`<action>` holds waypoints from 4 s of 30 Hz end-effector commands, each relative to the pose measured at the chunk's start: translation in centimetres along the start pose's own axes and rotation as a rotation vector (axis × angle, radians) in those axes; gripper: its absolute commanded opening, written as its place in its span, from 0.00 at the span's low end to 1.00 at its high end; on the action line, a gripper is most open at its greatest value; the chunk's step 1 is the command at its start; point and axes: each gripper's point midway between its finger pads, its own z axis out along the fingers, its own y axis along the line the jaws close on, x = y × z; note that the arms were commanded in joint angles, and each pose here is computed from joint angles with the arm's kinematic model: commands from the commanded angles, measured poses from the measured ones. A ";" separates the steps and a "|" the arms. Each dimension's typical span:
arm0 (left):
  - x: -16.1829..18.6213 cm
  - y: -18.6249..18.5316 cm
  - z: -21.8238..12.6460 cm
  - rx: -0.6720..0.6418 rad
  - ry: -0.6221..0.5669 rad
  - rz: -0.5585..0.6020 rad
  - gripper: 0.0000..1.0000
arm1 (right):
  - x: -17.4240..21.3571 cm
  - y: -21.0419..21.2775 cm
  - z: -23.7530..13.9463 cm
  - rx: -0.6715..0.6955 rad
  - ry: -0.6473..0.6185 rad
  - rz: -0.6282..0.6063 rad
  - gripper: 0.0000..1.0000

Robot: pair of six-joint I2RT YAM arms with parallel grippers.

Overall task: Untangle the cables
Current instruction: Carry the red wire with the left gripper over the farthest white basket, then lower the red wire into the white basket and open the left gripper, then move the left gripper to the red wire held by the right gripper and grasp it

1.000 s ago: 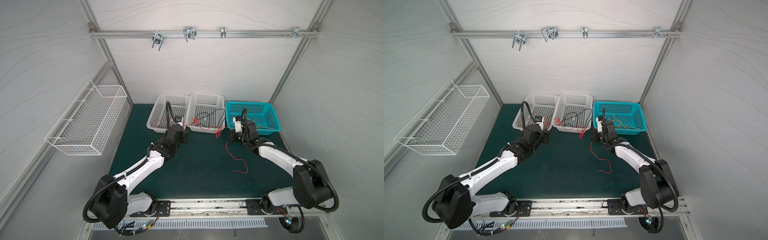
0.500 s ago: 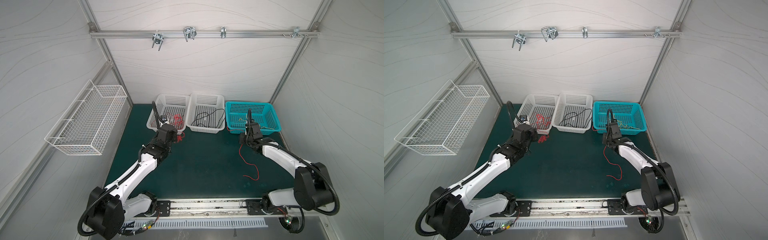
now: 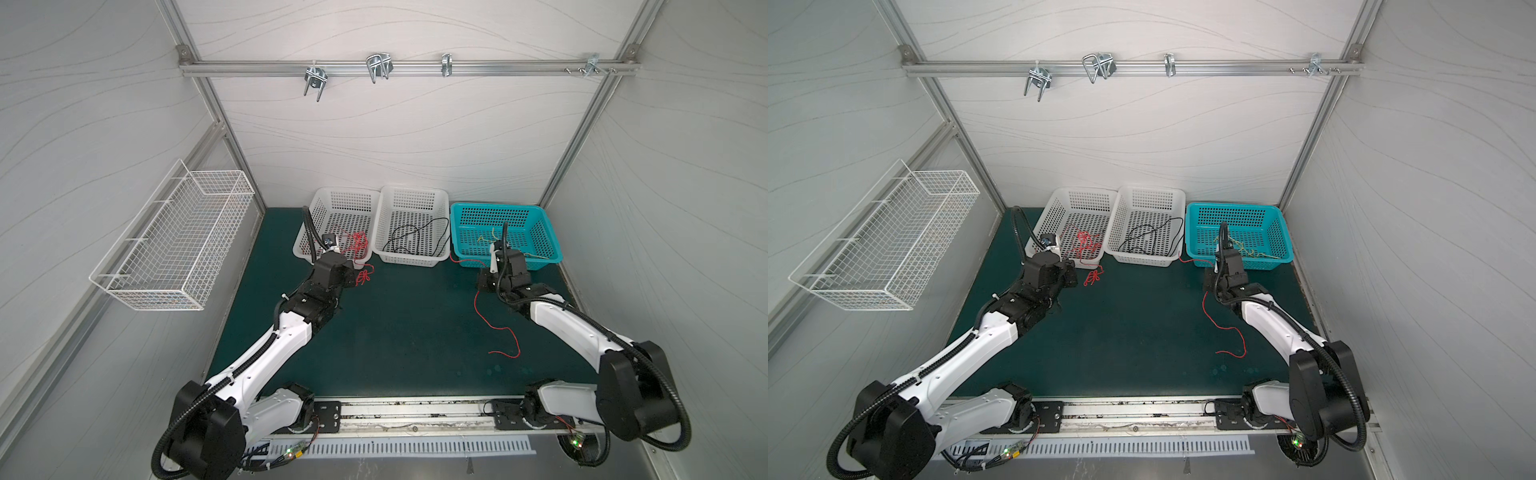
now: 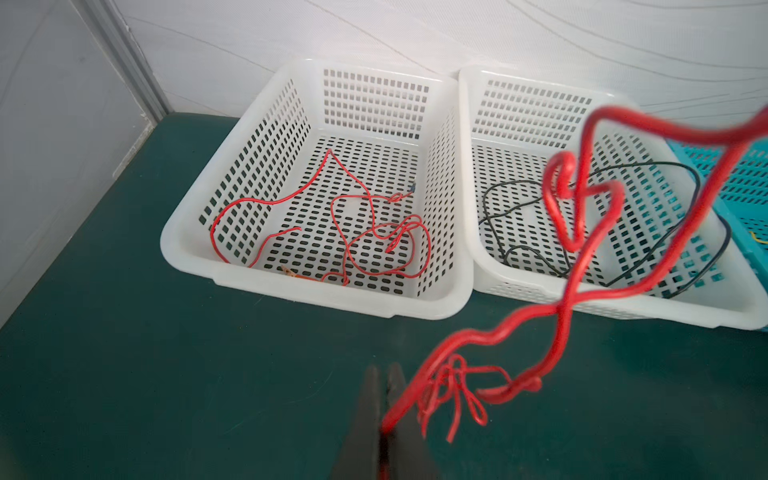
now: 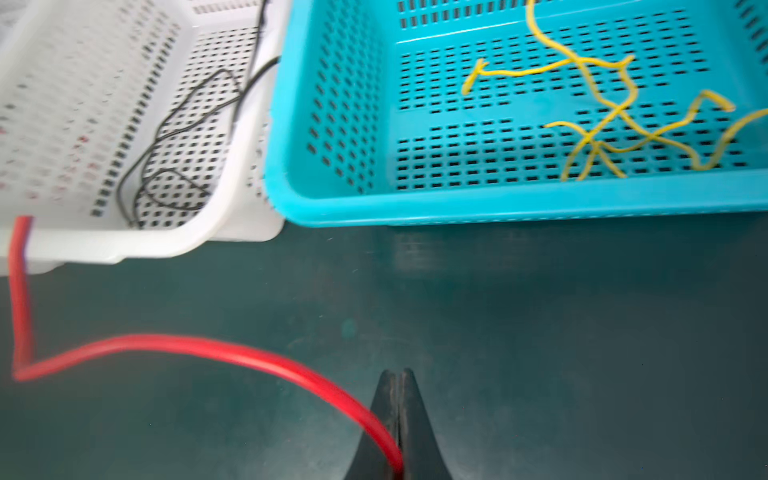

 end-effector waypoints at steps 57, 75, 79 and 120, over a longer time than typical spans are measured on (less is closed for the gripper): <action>-6.6 0.2 16.6 -0.072 0.072 0.132 0.99 | -0.8 8.5 2.0 -0.228 0.007 -0.158 0.00; -7.7 -2.7 9.6 0.170 -0.067 0.065 0.97 | -1.8 8.8 -0.3 -0.257 -0.040 -0.142 0.00; -5.6 -5.7 7.8 0.290 -0.044 0.097 0.96 | -3.1 9.4 -1.4 -0.280 -0.053 -0.081 0.00; 2.7 -27.7 -0.5 0.940 0.143 0.015 0.00 | -8.8 15.9 -7.5 -0.617 -0.249 0.010 0.00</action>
